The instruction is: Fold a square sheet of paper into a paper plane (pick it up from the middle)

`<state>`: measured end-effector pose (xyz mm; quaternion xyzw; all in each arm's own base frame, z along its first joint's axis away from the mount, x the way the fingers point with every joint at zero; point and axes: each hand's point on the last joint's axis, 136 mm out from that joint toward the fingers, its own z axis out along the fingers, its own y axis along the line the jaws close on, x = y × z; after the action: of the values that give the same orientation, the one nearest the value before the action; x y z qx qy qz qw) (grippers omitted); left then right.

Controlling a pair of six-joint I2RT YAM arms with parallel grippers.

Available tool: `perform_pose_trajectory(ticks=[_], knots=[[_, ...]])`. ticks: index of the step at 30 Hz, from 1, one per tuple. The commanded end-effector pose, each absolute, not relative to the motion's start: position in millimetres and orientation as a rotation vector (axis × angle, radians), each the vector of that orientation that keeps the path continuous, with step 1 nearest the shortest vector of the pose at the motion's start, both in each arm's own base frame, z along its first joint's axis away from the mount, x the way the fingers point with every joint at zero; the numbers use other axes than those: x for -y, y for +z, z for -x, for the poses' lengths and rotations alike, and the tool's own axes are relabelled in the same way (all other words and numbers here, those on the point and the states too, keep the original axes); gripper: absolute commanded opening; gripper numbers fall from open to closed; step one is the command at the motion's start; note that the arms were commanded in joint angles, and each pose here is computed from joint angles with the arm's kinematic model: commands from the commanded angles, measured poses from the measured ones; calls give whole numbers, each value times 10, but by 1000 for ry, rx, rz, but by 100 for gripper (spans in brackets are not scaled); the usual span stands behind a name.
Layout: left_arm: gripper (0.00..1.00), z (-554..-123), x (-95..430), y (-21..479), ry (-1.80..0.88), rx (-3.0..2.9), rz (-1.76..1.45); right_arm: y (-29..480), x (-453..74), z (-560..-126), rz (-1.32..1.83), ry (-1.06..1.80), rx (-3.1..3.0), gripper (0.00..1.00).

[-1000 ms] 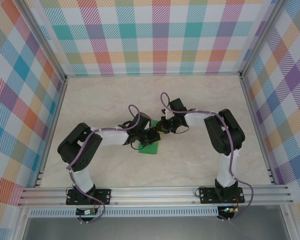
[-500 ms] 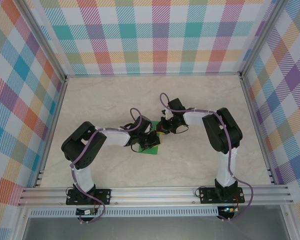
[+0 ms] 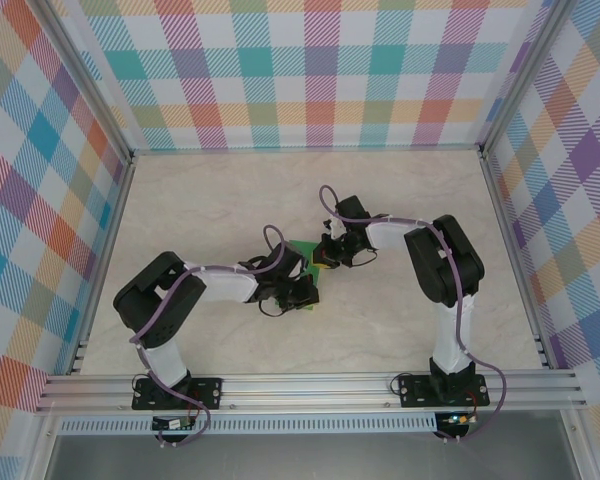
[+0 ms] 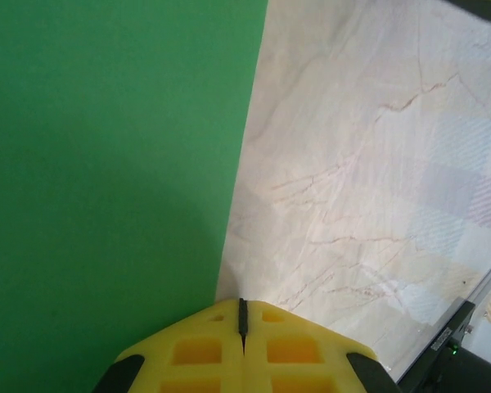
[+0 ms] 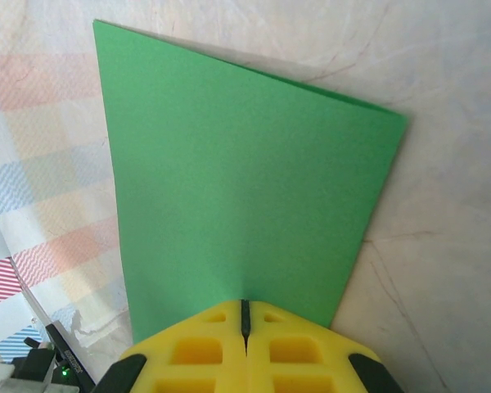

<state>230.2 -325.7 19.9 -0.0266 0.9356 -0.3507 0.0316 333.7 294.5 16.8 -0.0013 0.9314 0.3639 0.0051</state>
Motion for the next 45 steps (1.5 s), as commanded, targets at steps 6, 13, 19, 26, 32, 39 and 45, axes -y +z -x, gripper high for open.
perform_pose_trajectory(ticks=[6,13,19,26,32,39,45], knots=[[0,-2011,3065,106,-992,-2965,67,9,-2873,-3339,-11,1065,-2958,0],[2,-2165,3124,510,-991,-2880,11,212,-2953,-3390,38,1129,-2911,0],[28,-2428,2812,760,-783,-2833,56,645,-2994,-3491,136,1129,-2818,8],[51,-2694,2078,801,-589,-2779,369,840,-2885,-3410,178,983,-2804,37],[75,-2739,1565,755,-460,-2725,589,806,-2791,-3235,234,693,-2845,59],[98,-2732,1385,678,-440,-2702,674,750,-2954,-3034,227,665,-2923,57],[100,-2751,1432,664,-508,-2691,689,678,-3061,-3201,161,647,-2937,54]])
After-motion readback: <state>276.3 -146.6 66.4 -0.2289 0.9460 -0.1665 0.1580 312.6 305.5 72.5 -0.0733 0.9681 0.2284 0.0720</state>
